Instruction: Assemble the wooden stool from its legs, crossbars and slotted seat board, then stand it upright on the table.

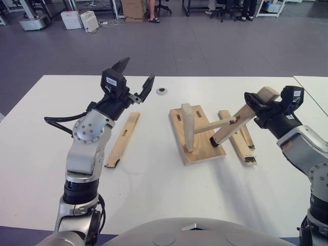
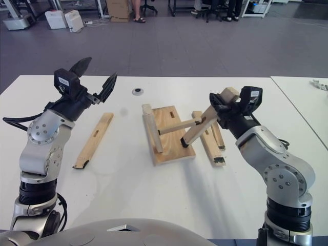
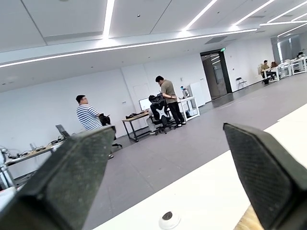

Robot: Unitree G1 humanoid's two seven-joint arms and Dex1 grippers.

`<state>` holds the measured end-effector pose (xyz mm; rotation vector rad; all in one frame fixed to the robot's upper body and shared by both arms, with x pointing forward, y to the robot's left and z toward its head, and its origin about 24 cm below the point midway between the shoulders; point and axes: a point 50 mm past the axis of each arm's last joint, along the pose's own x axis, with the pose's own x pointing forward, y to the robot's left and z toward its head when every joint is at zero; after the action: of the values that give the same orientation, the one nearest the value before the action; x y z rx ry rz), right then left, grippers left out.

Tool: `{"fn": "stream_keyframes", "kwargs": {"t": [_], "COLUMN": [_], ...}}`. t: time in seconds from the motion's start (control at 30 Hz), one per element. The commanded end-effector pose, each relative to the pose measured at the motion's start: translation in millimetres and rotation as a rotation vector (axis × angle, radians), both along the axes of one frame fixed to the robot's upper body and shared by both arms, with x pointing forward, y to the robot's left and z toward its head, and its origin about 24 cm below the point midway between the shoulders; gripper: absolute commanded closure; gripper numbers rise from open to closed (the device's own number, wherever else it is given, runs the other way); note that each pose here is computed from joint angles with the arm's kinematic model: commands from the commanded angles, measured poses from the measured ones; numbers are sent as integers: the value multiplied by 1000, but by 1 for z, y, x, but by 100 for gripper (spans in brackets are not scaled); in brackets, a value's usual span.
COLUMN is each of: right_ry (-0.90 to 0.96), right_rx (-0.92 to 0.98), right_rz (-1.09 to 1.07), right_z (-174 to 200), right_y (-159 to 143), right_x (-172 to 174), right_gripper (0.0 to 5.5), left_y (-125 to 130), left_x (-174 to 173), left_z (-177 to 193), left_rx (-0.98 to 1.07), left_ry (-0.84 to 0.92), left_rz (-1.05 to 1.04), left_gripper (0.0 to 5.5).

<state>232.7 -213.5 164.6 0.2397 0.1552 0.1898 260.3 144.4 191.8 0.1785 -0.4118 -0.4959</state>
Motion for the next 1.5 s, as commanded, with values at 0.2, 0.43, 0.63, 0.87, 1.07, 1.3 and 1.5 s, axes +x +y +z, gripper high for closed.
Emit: {"fn": "stream_keyframes", "kwargs": {"t": [0.2, 0.43, 0.63, 0.87, 1.07, 1.3, 1.5], "right_ry": [138, 130, 102, -76, -241, -272, 82], "right_rx": [-213, -208, -212, -295, -182, -128, -291], "right_rz": [-1, 79, 129, 32, -44, 8, 53], "right_z": [-41, -50, -55, -36, -24, -19, -80], "right_y": [9, 11, 19, 8, 8, 11, 10], "right_x": [-13, -16, -18, -11, -11, -10, -15], "right_gripper": [441, 339, 245, 240, 240, 240, 240], "left_y": [-50, -72, -74, -79, -72, -74, -76], "left_x": [-14, -11, -9, -18, -15, -14, -14], "left_z": [17, -7, -21, -26, -20, -19, -21], "left_rx": [-107, -44, 8, 62, 55, 52, 62], "left_ry": [-13, 78, 124, 97, 72, 65, 75], "left_rz": [-161, -211, -201, -202, -173, -179, -192], "left_gripper": [136, 136, 136, 136, 136, 136, 136]}}
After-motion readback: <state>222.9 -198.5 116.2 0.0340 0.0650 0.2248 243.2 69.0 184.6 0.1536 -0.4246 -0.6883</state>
